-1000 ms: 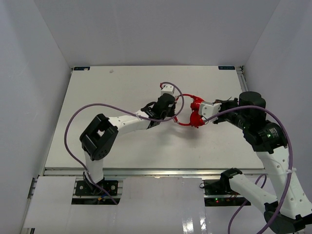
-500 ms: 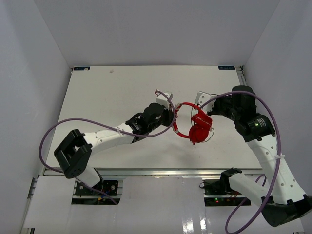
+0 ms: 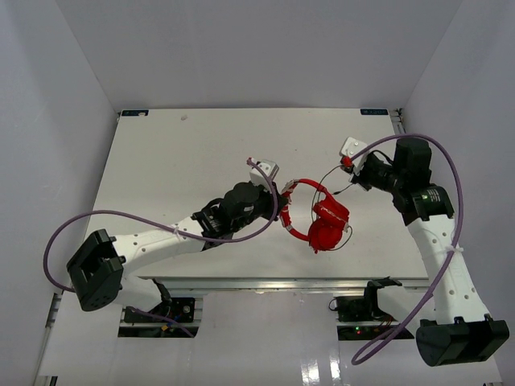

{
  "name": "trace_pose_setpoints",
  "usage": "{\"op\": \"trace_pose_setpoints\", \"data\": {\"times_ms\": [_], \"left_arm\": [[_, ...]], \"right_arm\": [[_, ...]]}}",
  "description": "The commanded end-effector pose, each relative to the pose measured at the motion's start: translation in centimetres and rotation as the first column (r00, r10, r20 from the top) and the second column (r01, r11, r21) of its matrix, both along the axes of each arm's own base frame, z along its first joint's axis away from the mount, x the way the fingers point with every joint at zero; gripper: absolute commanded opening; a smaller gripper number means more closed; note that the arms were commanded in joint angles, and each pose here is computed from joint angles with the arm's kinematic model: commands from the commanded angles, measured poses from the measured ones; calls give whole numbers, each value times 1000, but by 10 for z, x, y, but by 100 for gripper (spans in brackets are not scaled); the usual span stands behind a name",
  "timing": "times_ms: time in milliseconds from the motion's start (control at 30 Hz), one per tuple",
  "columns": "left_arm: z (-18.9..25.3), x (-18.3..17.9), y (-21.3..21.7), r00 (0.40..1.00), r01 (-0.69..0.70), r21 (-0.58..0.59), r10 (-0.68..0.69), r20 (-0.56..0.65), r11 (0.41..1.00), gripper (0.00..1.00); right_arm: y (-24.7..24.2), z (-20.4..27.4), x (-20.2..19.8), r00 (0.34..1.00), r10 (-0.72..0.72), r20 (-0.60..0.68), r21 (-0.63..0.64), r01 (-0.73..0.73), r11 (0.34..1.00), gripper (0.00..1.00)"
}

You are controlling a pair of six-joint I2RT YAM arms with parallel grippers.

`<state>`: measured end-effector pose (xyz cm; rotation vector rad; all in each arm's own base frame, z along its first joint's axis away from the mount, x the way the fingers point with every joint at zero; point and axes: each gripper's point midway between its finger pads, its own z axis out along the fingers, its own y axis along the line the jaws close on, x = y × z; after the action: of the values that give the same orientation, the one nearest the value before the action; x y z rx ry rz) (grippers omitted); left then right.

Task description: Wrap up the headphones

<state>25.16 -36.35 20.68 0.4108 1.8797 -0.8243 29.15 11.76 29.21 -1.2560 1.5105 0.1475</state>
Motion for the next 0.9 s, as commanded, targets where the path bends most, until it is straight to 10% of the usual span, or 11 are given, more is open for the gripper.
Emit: {"op": "trace_pose_setpoints", "data": {"times_ms": [0,867], "left_arm": [[63,-5,6,998,-4,-158,13,56,987,0],[148,-26,7,997,62,-202,-51,59,977,0]], "right_arm": [[24,-13,-19,979,160,-125,196,-134,971,8],[64,-48,-57,808,532,-252,568,-322,757,12]]}}
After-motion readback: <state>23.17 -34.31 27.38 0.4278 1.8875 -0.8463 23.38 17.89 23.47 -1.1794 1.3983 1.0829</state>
